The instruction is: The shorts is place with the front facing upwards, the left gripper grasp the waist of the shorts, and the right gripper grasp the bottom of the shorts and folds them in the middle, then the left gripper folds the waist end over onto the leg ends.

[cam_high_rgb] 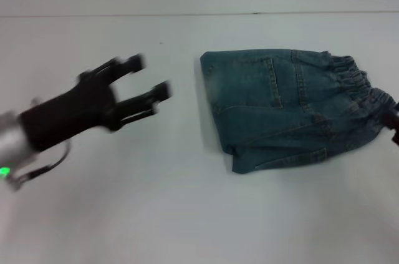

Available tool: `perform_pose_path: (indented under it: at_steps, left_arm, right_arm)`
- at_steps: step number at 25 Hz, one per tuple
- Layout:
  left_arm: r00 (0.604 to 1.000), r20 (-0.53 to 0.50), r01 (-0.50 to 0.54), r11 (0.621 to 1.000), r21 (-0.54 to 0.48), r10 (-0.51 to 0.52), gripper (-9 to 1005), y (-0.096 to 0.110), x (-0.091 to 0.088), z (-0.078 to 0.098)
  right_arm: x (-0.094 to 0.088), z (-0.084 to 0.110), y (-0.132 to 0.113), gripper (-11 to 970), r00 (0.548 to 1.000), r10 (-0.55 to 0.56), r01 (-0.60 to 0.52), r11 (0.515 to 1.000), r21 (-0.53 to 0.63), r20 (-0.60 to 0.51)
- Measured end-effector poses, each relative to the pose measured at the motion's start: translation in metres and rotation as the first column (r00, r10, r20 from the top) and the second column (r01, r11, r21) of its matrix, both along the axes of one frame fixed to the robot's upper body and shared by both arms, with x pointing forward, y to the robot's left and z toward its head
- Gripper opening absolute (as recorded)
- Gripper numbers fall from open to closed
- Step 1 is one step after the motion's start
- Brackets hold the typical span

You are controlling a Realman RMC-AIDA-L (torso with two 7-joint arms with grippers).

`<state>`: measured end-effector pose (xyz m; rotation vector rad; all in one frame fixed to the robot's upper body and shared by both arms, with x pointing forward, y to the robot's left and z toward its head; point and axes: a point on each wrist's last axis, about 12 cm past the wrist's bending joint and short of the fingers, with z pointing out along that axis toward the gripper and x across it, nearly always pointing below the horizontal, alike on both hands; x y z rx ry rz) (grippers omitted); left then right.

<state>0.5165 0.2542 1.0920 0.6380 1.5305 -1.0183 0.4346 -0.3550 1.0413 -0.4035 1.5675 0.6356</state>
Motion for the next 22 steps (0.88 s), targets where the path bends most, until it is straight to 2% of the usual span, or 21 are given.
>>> perform_pose_path:
  at_steps: [1,2,5,8,11,15,22]
  left_arm:
    - [0.998,-0.001,-0.056,0.998,-0.004,0.056,894,0.017,-0.015,-0.011]
    - [0.998,-0.002,-0.067,0.998,-0.003,0.067,895,0.021,-0.018,-0.013]
    - [0.991,-0.010,-0.134,0.991,0.004,0.134,892,0.049,-0.043,-0.024]
    - [0.986,-0.012,-0.166,0.986,0.001,0.166,888,0.069,-0.066,-0.032]
    - [0.983,-0.012,-0.181,0.984,0.004,0.181,887,0.080,-0.085,-0.039]
    - [0.984,-0.009,-0.179,0.983,0.029,0.180,887,0.085,-0.103,-0.045]
    - [0.990,-0.019,-0.137,0.990,0.040,0.137,888,0.080,-0.112,-0.049]
  right_arm:
    - [0.002,0.002,0.000,292,1.000,0.023,-0.023,1.000,-0.003,-0.019]
    - [0.005,0.004,-0.001,333,0.998,0.045,-0.046,0.999,-0.010,-0.037]
    - [0.008,0.008,-0.002,475,0.995,0.074,-0.076,0.997,-0.028,-0.062]
    - [0.008,0.009,-0.003,626,0.996,0.071,-0.073,0.997,-0.034,-0.057]
    - [0.009,0.009,-0.004,688,0.996,0.073,-0.075,0.996,-0.041,-0.058]
    - [0.008,0.007,-0.002,770,0.996,0.074,-0.077,0.996,-0.053,-0.048]
    - [0.007,0.002,0.003,914,0.996,0.084,-0.086,0.994,-0.066,-0.039]
